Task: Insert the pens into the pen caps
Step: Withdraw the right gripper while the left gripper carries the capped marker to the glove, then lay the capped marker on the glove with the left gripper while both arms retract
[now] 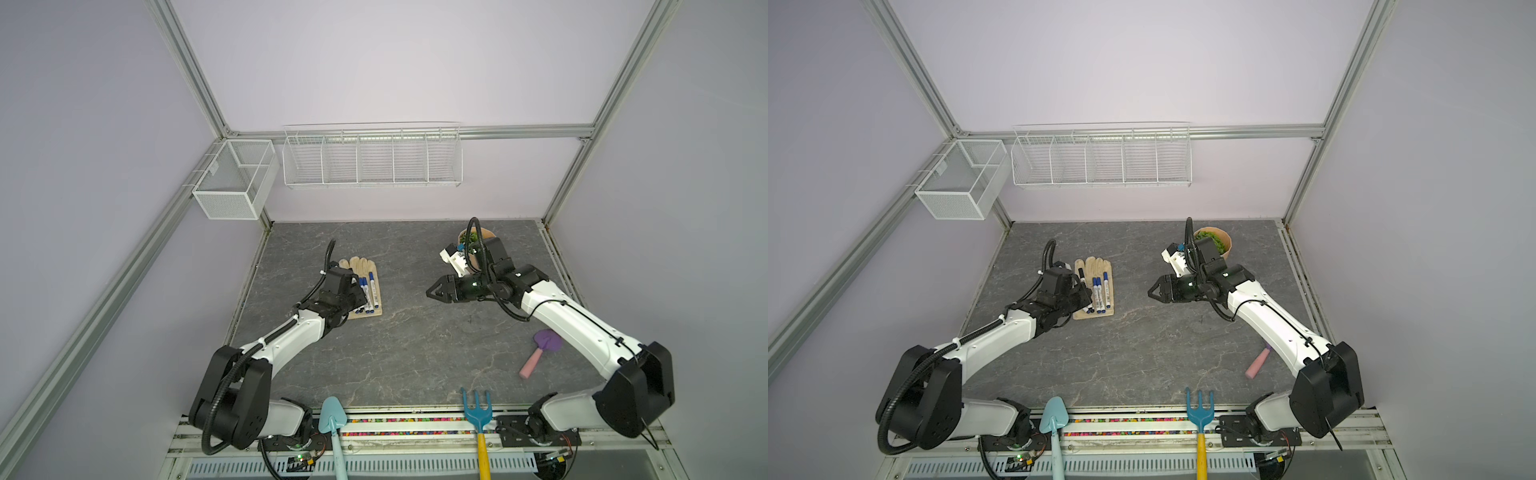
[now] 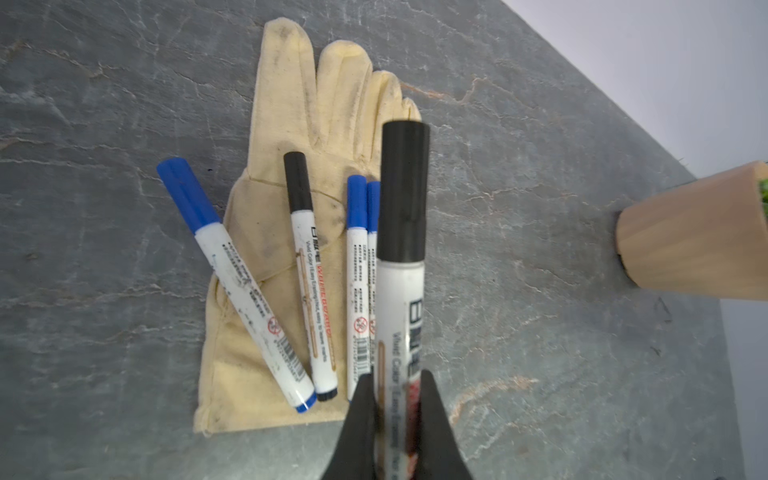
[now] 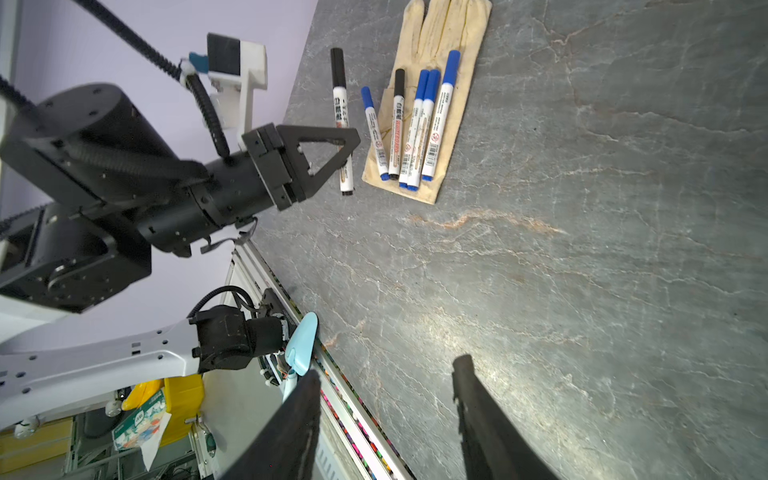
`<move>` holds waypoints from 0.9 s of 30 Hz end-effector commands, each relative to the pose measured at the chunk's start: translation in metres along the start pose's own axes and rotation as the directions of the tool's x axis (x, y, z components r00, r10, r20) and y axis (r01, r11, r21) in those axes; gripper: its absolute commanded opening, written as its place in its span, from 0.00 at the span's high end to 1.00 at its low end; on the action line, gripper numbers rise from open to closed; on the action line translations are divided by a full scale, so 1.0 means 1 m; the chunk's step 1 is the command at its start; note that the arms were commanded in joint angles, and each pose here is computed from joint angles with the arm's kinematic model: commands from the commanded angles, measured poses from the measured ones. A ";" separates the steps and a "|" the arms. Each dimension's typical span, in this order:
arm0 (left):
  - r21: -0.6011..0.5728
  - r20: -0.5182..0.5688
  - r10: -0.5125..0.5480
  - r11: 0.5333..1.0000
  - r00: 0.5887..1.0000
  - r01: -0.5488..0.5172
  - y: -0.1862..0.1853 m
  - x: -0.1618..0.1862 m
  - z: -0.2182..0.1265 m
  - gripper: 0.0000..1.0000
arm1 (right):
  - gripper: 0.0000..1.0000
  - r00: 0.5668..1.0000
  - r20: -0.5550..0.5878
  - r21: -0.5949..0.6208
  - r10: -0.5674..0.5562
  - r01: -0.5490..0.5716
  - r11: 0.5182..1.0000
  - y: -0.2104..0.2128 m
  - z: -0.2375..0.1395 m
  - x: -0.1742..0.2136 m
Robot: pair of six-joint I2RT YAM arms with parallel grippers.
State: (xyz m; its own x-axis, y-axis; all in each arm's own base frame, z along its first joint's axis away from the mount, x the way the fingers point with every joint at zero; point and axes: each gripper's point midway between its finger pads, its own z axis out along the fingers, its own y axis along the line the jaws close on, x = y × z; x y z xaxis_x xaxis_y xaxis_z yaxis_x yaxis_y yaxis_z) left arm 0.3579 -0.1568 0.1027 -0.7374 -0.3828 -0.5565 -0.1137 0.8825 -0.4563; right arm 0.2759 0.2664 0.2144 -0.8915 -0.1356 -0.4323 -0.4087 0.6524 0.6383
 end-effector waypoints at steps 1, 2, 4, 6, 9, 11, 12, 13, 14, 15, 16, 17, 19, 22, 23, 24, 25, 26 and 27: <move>-0.029 -0.018 0.031 0.999 0.999 -0.031 -0.003 -0.011 0.013 0.88 | 0.46 0.999 -0.013 0.027 -0.034 0.034 0.999 -0.002 -0.009 0.012; -0.034 -0.045 0.038 0.999 0.998 -0.039 -0.004 -0.009 0.018 0.87 | 0.46 0.999 -0.013 0.033 -0.037 0.038 0.999 -0.003 -0.010 0.013; -0.044 -0.072 0.041 0.998 0.997 -0.044 -0.004 -0.008 0.028 0.84 | 0.46 0.999 -0.015 0.044 -0.043 0.044 0.998 -0.004 -0.012 0.015; -0.052 -0.077 0.034 0.998 0.996 -0.038 -0.004 -0.009 0.034 0.80 | 0.46 0.999 -0.017 0.052 -0.043 0.044 0.998 -0.007 -0.014 0.018; -0.070 -0.080 0.024 0.997 0.997 -0.030 -0.002 -0.010 0.041 0.74 | 0.46 0.999 -0.023 0.062 -0.040 0.041 0.997 -0.010 -0.015 0.022; -0.082 -0.083 0.021 0.996 0.996 -0.028 0.001 -0.009 0.044 0.73 | 0.46 0.999 -0.026 0.067 -0.040 0.041 0.997 -0.012 -0.017 0.025; -0.091 -0.083 0.018 0.996 0.996 -0.026 0.002 -0.009 0.045 0.73 | 0.46 0.999 -0.026 0.069 -0.039 0.040 0.997 -0.013 -0.017 0.025; -0.099 -0.084 0.014 0.995 0.996 -0.022 0.004 -0.009 0.045 0.73 | 0.46 0.999 -0.026 0.071 -0.040 0.042 0.997 -0.013 -0.018 0.026; -0.102 -0.084 0.012 0.995 0.996 -0.021 0.005 -0.009 0.045 0.73 | 0.46 0.999 -0.024 0.075 -0.041 0.043 0.996 -0.014 -0.019 0.026; -0.106 -0.084 0.010 0.994 0.996 -0.019 0.006 -0.008 0.045 0.73 | 0.46 0.999 -0.024 0.077 -0.042 0.044 0.996 -0.015 -0.020 0.027; -0.100 -0.081 0.013 0.995 0.997 -0.021 0.005 -0.008 0.044 0.73 | 0.46 0.999 -0.023 0.082 -0.040 0.042 0.996 -0.016 -0.020 0.028; -0.093 -0.077 0.012 0.996 0.997 -0.019 0.003 -0.010 0.041 0.73 | 0.46 0.999 -0.018 0.088 -0.033 0.034 0.996 -0.018 -0.020 0.027; -0.063 -0.060 0.017 0.998 0.998 -0.021 -0.004 -0.015 0.033 0.72 | 0.45 1.000 0.006 0.093 -0.020 0.019 0.995 -0.022 -0.022 0.025; -0.038 0.004 0.023 0.999 1.000 -0.023 -0.010 -0.028 0.008 0.69 | 0.45 0.997 0.078 0.184 0.005 -0.019 0.983 -0.044 -0.031 0.015; -0.041 0.040 0.031 0.999 0.999 -0.029 -0.009 -0.034 -0.004 0.68 | 0.45 0.991 0.131 0.257 0.010 -0.043 0.965 -0.060 -0.040 0.008; -0.053 0.079 0.039 0.998 0.996 -0.035 -0.006 -0.039 -0.016 0.64 | 0.45 0.984 0.176 0.311 0.004 -0.059 0.949 -0.071 -0.048 0.003; -0.077 0.122 0.056 0.996 0.991 -0.046 0.001 -0.044 -0.030 0.62 | 0.45 0.969 0.247 0.405 -0.014 -0.089 0.910 -0.091 -0.064 -0.004; -0.106 0.168 0.085 0.992 0.982 -0.068 0.007 -0.050 -0.046 0.62 | 0.44 0.947 0.317 0.510 -0.043 -0.132 0.850 -0.113 -0.084 -0.009; -0.140 0.202 0.105 0.987 0.974 -0.078 0.015 -0.053 -0.058 0.62 | 0.43 0.927 0.367 0.585 -0.078 -0.165 0.794 -0.130 -0.101 -0.012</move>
State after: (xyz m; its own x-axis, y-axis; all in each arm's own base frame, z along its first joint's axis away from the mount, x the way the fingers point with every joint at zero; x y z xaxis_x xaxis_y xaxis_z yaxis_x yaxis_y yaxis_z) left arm 0.3679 -0.1408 0.1475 -0.6730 -0.3640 -0.6439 -0.1031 0.9082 -0.4056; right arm 0.2922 0.1722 0.1906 -0.8438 0.0048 -0.5366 -0.2558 0.8755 0.4100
